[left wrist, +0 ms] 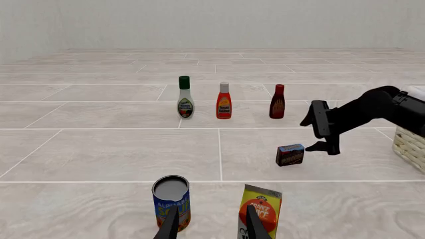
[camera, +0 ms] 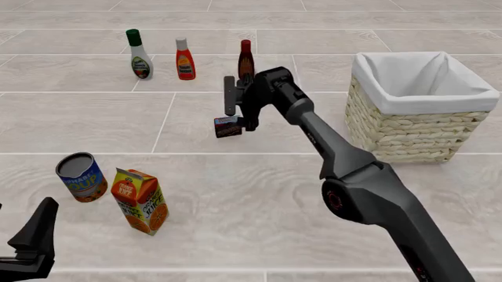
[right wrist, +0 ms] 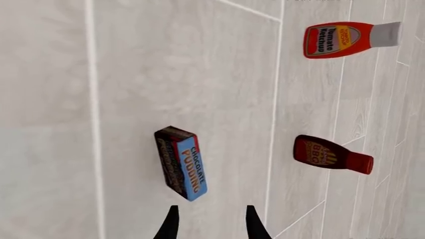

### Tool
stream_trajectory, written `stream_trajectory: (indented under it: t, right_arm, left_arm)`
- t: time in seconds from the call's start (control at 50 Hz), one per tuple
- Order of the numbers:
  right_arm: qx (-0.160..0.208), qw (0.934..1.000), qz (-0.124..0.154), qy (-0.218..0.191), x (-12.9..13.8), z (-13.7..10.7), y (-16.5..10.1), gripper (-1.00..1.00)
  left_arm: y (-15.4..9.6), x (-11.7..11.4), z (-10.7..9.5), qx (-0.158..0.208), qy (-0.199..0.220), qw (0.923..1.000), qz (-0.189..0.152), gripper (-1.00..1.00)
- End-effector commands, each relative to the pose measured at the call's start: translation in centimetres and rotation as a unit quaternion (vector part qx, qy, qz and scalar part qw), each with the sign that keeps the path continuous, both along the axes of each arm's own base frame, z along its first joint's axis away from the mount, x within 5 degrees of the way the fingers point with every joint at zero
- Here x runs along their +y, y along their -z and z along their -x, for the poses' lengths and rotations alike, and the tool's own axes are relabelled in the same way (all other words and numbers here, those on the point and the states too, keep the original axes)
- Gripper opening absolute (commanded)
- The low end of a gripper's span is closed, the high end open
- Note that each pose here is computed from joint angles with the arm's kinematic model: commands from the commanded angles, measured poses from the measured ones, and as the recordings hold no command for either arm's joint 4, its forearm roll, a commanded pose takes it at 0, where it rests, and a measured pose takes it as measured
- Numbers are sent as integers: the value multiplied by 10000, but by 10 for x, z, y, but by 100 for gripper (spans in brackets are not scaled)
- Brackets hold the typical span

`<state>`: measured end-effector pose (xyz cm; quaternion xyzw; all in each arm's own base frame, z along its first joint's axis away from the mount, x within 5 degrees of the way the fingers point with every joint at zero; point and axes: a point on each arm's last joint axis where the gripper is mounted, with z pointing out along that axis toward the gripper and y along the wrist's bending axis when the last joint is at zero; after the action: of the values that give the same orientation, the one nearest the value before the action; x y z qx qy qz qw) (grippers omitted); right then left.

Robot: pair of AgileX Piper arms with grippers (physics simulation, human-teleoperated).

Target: Pick the chocolate pudding and place it in the basket.

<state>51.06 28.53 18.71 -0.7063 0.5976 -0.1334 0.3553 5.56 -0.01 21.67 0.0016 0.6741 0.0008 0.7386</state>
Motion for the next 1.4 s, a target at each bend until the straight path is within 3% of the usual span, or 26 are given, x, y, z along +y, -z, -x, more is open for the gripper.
stream_trajectory:
  t: [0.02, 1.0, 1.4]
  right_arm:
    - [-99, 9999, -29, 18, -3, -5, 4, 100]
    - [-67, 9999, -124, 11, 10, -3, 24, 100]
    - [-14, 9999, -102, 116, 1, -10, 38, 100]
  left_arm:
    - [0, 0, 0, -1, -3, 10000, -4, 100]
    - [0, 0, 0, 1, -1, 10000, -3, 100]
    - [0, 0, 0, 0, -7, 10000, -2, 100]
